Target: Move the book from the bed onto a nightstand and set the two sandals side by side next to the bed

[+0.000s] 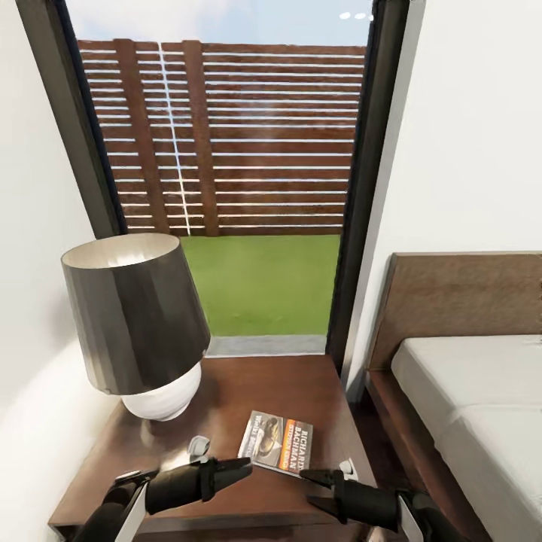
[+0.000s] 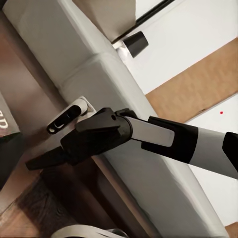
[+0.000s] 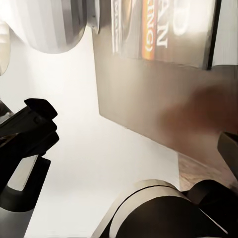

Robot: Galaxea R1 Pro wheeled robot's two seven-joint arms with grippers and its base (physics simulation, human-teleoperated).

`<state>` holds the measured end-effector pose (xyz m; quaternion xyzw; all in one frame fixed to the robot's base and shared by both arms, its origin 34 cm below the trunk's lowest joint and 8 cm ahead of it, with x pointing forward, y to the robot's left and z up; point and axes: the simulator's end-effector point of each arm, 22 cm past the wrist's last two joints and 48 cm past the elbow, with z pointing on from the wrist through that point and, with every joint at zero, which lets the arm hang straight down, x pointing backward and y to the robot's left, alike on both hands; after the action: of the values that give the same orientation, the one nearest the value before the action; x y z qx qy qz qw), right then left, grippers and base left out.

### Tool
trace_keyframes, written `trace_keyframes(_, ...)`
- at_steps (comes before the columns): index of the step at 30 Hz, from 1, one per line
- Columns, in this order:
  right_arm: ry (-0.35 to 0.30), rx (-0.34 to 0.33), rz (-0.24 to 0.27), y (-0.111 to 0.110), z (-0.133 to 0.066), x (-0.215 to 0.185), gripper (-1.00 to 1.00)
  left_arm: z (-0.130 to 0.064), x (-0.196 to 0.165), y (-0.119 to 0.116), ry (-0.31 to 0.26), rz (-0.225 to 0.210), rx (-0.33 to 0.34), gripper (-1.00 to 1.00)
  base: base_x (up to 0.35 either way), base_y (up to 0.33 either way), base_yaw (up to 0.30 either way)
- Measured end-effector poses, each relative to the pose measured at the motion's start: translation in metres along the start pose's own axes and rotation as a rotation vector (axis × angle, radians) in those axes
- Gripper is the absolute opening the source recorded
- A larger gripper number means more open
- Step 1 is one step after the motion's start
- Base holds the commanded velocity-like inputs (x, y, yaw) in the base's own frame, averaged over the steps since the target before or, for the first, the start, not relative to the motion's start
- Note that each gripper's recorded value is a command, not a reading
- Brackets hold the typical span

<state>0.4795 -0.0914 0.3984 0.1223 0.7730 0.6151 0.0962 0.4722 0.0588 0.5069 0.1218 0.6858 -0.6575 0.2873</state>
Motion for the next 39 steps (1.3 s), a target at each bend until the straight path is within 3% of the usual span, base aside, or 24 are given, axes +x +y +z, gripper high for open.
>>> trace_keyframes(16, 0.012, 0.014, -0.015, 0.002, -0.001, 0.002, 1.00, 0.000, -0.003, -0.006, 0.000, 0.016, 0.003, 1.00, -0.005, 0.000, 0.000)
trace_keyframes(39, 0.008, 0.009, -0.030, 0.053, -0.008, -0.011, 1.00, 0.005, -0.040, -0.041, 0.001, 0.028, 0.006, 1.00, 0.000, 0.000, 0.000)
